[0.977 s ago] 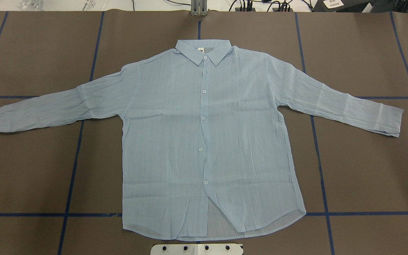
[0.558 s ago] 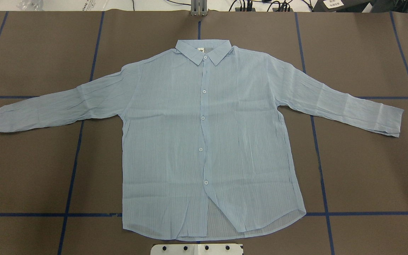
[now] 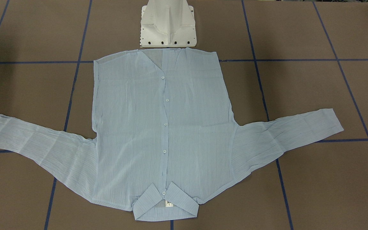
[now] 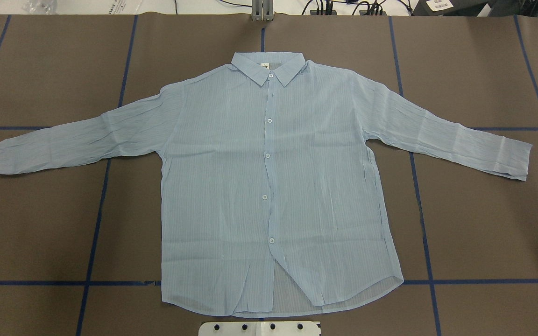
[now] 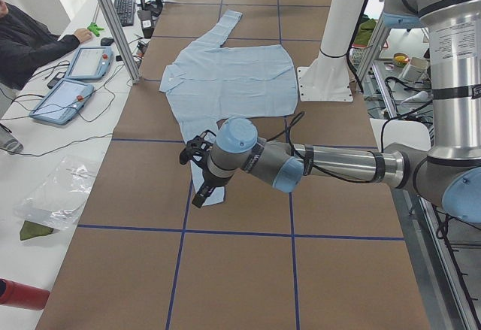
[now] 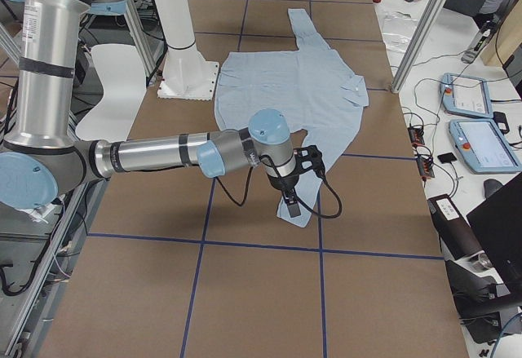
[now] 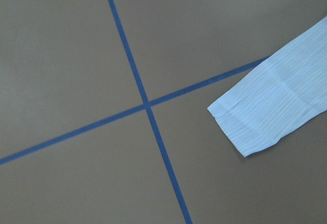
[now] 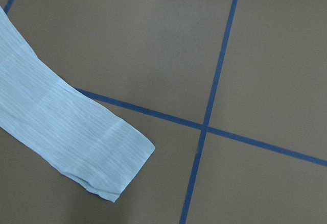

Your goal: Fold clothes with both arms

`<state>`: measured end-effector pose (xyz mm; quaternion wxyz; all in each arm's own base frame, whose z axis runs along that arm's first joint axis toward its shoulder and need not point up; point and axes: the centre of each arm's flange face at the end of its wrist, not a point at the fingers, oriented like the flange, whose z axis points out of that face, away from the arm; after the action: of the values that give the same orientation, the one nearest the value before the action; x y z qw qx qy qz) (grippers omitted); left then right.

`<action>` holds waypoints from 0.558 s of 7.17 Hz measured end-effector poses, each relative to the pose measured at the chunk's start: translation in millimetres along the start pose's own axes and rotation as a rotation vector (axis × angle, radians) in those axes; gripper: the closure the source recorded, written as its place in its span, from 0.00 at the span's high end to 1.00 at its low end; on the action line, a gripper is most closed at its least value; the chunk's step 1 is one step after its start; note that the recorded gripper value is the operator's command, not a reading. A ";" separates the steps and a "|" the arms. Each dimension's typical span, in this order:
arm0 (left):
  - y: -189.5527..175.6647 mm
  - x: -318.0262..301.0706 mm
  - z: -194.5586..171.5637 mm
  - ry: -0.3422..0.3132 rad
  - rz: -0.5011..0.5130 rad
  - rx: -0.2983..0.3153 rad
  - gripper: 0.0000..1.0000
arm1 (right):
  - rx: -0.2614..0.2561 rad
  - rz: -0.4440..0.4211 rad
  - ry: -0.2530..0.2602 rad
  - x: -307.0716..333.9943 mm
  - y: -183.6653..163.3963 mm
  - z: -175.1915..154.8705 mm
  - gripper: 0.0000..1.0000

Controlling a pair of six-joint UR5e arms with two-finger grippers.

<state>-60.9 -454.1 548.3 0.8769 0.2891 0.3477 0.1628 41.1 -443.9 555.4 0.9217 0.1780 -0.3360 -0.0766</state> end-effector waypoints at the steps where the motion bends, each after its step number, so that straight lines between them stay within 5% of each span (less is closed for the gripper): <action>1: -32.4 2.6 -6.7 -0.016 0.081 0.085 1.00 | 0.021 -0.005 -0.009 0.4 -7.1 1.8 1.00; 4: -58.0 -0.3 -5.5 -0.016 0.110 0.153 1.00 | 0.047 0.024 -0.025 -2.9 -24.5 7.8 1.00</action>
<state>-60.1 -497.3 509.2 0.8447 0.3754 0.3356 0.1813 33.2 -467.9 550.0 0.9138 0.1944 -0.3515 -0.0601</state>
